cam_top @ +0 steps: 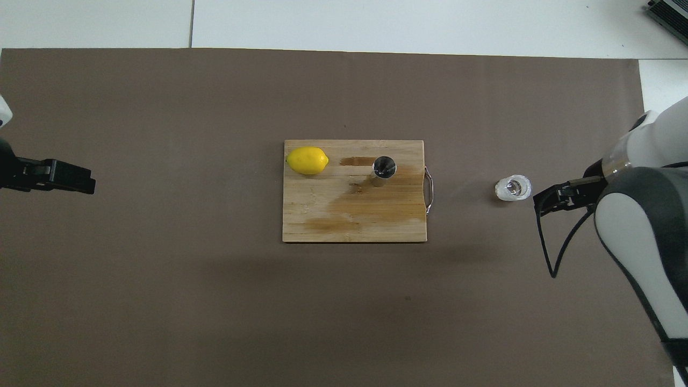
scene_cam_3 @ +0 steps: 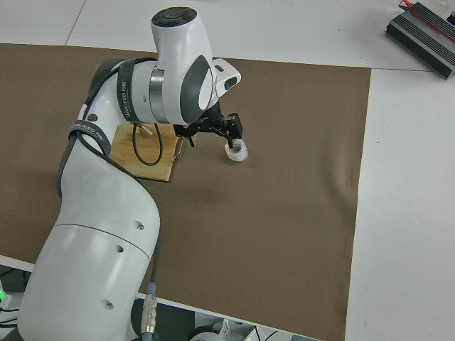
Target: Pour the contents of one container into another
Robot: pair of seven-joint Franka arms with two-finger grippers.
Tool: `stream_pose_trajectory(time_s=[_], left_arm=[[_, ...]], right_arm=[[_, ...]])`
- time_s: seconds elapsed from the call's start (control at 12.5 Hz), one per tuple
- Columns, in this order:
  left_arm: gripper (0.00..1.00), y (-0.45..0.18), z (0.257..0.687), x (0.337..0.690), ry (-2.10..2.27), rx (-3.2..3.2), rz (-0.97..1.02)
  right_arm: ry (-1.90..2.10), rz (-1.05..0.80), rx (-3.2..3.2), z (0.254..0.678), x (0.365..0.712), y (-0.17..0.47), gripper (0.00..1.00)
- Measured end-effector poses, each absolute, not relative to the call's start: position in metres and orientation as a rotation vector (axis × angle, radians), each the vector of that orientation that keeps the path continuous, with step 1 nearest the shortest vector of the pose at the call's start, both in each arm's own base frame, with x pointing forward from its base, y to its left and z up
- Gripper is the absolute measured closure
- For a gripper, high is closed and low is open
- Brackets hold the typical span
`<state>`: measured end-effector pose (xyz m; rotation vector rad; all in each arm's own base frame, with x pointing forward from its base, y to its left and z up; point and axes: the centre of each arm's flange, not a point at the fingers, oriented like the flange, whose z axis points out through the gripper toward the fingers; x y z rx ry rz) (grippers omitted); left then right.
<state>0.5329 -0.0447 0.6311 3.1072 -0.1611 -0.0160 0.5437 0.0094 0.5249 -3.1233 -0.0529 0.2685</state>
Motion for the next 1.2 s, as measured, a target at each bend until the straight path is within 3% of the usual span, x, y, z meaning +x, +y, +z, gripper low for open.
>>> stream_pose_trajectory(time_s=[0.32,0.56,0.8,1.2], left_arm=[[0.0,-0.045,0.631,0.533,-0.161,3.107,-0.016],[0.0,-0.045,0.631,0.533,-0.161,3.107,-0.016],[0.0,-0.045,0.631,0.533,-0.161,3.107,-0.016],[0.0,-0.045,0.631,0.533,-0.161,3.107,-0.016]], right_arm=[[0.07,0.169,-3.127,0.609,0.535,-0.026,0.0],[0.092,0.155,-3.127,0.612,0.536,-0.032,0.0],[0.103,-0.002,-3.133,0.62,0.547,-0.036,0.0],[0.1,-0.002,-3.133,0.62,0.547,-0.035,0.0]])
